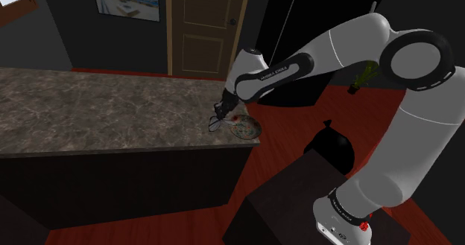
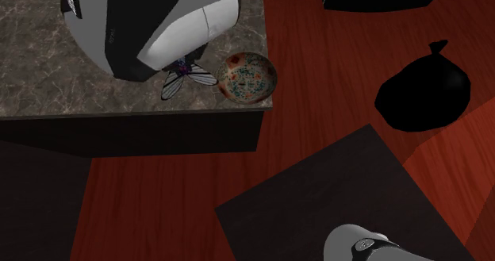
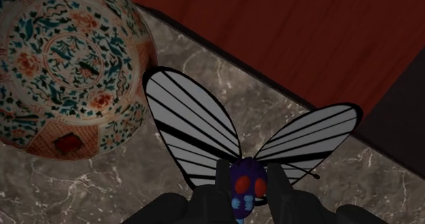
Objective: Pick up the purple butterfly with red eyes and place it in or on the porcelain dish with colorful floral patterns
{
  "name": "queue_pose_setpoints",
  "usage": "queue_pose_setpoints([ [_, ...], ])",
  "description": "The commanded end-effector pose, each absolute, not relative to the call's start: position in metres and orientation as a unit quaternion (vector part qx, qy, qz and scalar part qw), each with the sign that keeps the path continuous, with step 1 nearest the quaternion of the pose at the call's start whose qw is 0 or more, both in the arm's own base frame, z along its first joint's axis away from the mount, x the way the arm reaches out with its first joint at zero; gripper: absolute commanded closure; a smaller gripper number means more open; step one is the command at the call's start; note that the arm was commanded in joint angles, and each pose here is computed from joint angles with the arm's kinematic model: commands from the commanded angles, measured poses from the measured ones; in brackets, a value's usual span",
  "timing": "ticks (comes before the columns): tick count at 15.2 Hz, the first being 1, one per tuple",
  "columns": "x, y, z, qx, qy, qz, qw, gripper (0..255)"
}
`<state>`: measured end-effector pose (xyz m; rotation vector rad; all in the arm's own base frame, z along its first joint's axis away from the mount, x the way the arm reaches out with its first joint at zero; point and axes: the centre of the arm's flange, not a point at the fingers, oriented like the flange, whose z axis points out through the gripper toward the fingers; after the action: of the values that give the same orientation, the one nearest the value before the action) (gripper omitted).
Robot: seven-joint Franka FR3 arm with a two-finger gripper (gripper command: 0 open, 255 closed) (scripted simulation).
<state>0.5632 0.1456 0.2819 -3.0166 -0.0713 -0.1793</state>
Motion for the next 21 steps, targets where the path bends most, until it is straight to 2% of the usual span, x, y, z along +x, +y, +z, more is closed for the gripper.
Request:
queue_pose_setpoints([
  [1,0.559,0.120,0.283,-0.996,-0.024,-0.059,0.059,255],
  [11,0.536,-0.020,0.289,-0.996,-0.024,-0.059,0.059,255],
  [21,0.536,-0.020,0.236,-0.996,-0.024,-0.059,0.059,255],
])
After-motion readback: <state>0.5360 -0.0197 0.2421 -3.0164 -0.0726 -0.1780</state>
